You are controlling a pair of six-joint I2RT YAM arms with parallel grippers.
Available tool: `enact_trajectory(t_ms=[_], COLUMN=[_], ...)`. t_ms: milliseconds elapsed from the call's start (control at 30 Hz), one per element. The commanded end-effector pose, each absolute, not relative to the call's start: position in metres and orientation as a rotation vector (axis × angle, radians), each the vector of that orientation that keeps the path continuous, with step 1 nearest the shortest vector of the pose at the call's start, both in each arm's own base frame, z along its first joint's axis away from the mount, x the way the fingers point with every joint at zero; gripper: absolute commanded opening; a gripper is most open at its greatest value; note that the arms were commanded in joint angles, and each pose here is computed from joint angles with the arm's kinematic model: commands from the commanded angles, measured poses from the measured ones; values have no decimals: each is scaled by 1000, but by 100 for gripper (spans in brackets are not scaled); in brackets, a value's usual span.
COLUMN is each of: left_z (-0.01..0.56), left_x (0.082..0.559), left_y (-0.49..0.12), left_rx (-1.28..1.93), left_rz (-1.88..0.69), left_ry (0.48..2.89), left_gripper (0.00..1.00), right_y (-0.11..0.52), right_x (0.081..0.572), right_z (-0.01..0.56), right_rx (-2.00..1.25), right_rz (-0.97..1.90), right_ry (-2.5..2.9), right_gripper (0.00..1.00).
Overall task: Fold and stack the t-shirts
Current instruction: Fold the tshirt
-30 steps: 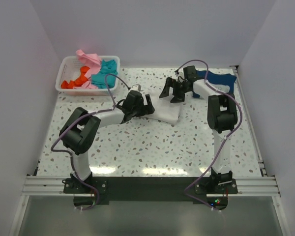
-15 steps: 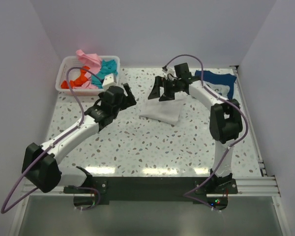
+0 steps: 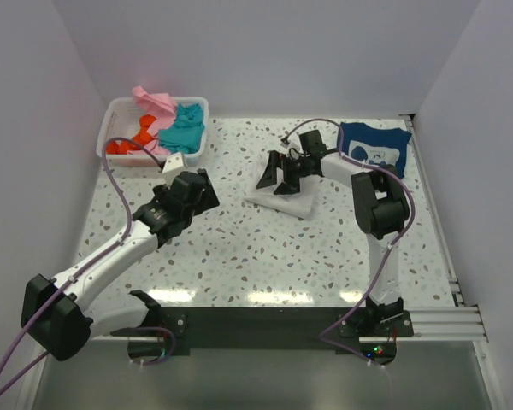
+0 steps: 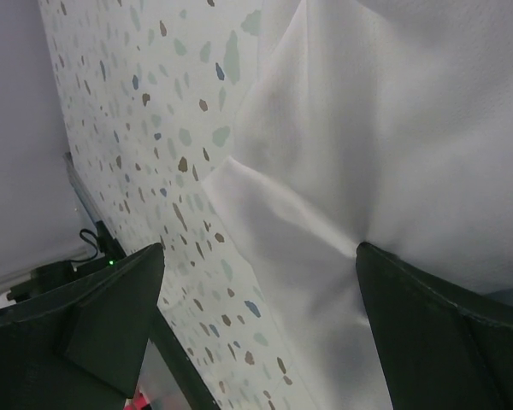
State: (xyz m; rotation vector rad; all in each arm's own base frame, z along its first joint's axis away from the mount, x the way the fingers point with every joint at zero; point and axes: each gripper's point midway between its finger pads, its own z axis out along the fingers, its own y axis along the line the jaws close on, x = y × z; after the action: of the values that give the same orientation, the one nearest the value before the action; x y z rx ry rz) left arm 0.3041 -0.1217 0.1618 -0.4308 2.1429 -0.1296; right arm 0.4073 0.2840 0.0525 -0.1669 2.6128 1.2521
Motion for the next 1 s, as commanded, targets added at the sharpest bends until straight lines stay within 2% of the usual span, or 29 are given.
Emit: enact_trajectory(t_ms=[0, 267, 433, 700, 800, 967], left_z=[167, 169, 167, 163, 163, 166], left_x=[303, 300, 299, 296, 294, 293], left_y=[-113, -113, -113, -113, -112, -111], left_rx=[-477, -484, -483, -481, -482, -485], left_rz=[-104, -128, -130, -139, -143, -144], left_ry=[2114, 2107, 2110, 2121, 2117, 2110], left_gripper=[100, 100, 100, 100, 100, 100], right_y=[276, 268, 261, 235, 229, 222], right_x=[402, 394, 347, 353, 340, 325], right_z=[38, 137, 108, 42, 28, 55], right_rx=[-177, -279, -269, -119, -105, -142], right_rz=[1157, 1120, 1214, 1050, 1027, 1021], right_ry=[2675, 2468, 2488, 2643, 2696, 2650], right_gripper=[99, 99, 99, 99, 99, 99])
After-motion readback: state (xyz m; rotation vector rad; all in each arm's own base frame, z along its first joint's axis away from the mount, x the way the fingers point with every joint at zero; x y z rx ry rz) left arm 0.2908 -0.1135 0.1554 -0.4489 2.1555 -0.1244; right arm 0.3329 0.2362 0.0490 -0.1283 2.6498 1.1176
